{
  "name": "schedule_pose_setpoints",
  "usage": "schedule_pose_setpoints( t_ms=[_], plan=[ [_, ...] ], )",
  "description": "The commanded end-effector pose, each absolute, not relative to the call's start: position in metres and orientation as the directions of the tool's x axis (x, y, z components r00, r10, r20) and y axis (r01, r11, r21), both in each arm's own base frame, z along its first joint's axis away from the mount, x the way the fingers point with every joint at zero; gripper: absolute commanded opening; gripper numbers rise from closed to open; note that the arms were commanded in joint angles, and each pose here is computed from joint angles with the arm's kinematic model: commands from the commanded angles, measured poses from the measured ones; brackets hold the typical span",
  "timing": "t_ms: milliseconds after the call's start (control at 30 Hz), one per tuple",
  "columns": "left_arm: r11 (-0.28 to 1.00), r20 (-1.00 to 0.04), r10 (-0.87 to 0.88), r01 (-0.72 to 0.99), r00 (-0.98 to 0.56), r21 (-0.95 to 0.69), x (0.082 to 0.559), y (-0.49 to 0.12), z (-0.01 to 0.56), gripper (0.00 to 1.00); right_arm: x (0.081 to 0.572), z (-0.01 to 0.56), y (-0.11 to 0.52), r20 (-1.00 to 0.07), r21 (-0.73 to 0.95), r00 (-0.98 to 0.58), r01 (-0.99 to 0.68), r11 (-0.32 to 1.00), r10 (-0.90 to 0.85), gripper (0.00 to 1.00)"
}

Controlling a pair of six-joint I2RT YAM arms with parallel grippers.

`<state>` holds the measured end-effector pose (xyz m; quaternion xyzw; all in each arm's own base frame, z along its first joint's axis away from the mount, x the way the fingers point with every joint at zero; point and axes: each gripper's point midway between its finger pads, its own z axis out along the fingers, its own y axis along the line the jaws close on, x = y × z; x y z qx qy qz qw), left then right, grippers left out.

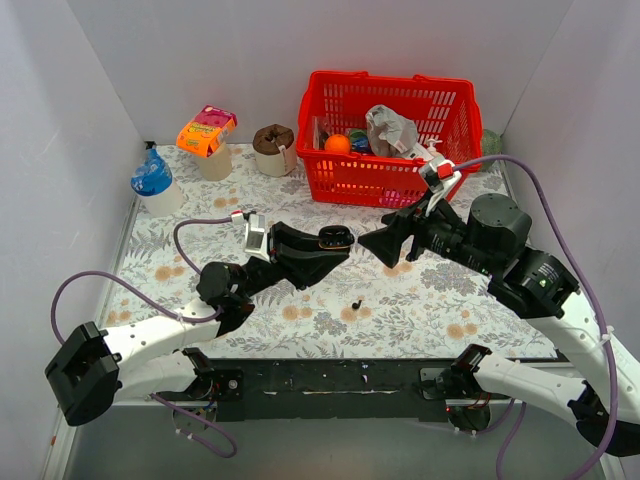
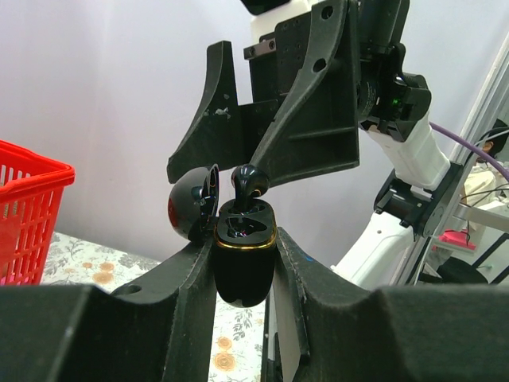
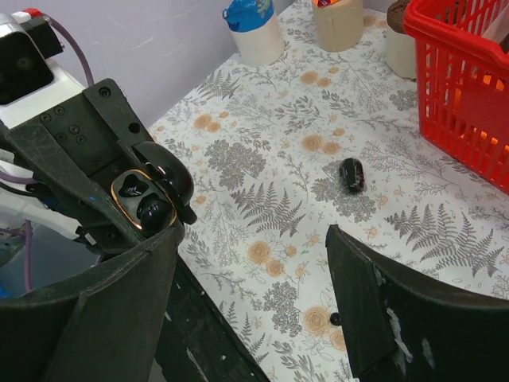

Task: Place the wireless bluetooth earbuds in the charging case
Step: Adjust the earbud with the charging case.

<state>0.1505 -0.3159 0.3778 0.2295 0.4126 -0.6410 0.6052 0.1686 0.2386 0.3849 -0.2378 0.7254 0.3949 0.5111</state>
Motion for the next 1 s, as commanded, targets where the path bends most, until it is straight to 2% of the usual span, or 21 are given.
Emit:
schedule_pose_setpoints(
  t_ms=[0,733,967],
  plan=[
    [0.051,-0.792,-0.589,0.971,-0.159,-0.233,0.148,-0.317,0.384,0.0,0.165,0.418,0.243,-0.946,0.318,-0.303,-0.788,0.528,0.119,0.83],
    [0.041,-0.79,-0.59,0.971,-0.165,-0.234,0.149,-0.319,0.38,0.0,0.166,0.412,0.252,-0.942,0.325,-0.319,-0.8,0.505,0.101,0.83],
    [0.053,-0.788,-0.594,0.97,-0.16,-0.237,0.148,-0.315,0.379,0.0,0.173,0.43,0.228,-0.957,0.29,-0.248,-0.754,0.589,0.154,0.84]
  ],
)
